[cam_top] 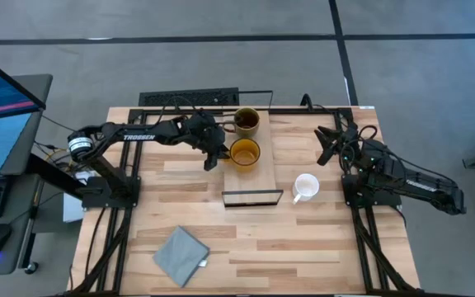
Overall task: Stack small to large cups/mugs on shelf
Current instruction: Put the yellow mug on the shelf
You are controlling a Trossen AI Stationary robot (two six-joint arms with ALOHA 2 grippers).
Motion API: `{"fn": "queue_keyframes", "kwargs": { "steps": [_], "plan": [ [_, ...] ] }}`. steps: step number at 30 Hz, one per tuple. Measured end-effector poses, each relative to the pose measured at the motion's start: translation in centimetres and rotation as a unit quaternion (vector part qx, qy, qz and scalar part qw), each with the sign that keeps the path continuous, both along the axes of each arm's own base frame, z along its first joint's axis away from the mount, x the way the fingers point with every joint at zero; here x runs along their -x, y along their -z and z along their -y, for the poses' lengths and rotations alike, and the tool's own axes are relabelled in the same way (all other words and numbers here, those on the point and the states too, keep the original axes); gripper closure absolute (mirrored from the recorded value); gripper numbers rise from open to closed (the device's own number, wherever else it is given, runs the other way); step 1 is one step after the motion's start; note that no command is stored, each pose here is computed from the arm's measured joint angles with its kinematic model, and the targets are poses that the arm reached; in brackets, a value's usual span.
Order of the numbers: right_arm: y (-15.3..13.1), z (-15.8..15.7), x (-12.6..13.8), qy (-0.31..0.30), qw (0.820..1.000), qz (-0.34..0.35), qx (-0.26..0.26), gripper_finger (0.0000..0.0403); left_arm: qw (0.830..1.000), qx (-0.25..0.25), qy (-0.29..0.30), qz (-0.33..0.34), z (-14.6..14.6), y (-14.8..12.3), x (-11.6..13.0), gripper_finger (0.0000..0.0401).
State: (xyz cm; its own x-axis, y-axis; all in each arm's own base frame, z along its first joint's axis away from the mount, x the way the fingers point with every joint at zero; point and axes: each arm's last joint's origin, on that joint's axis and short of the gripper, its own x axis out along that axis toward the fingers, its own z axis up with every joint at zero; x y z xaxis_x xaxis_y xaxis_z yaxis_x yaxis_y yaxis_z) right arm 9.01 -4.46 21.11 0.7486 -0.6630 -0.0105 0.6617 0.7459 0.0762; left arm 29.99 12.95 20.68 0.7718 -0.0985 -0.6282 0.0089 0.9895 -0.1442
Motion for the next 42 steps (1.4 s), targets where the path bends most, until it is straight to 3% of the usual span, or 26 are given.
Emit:
{"fn": "queue_keyframes", "kwargs": {
  "steps": [13,42],
  "plan": [
    [0.00,0.00,0.00,0.000,1.000,0.000,0.000,0.0284,0.999,0.023,-0.023,-0.010,0.03,0.07,0.05,0.0279],
    [0.01,0.00,0.00,0.000,1.000,-0.001,0.000,0.0284,0.999,0.000,-0.031,0.027,0.56,-0.64,-0.87,0.0280]
  ]
}}
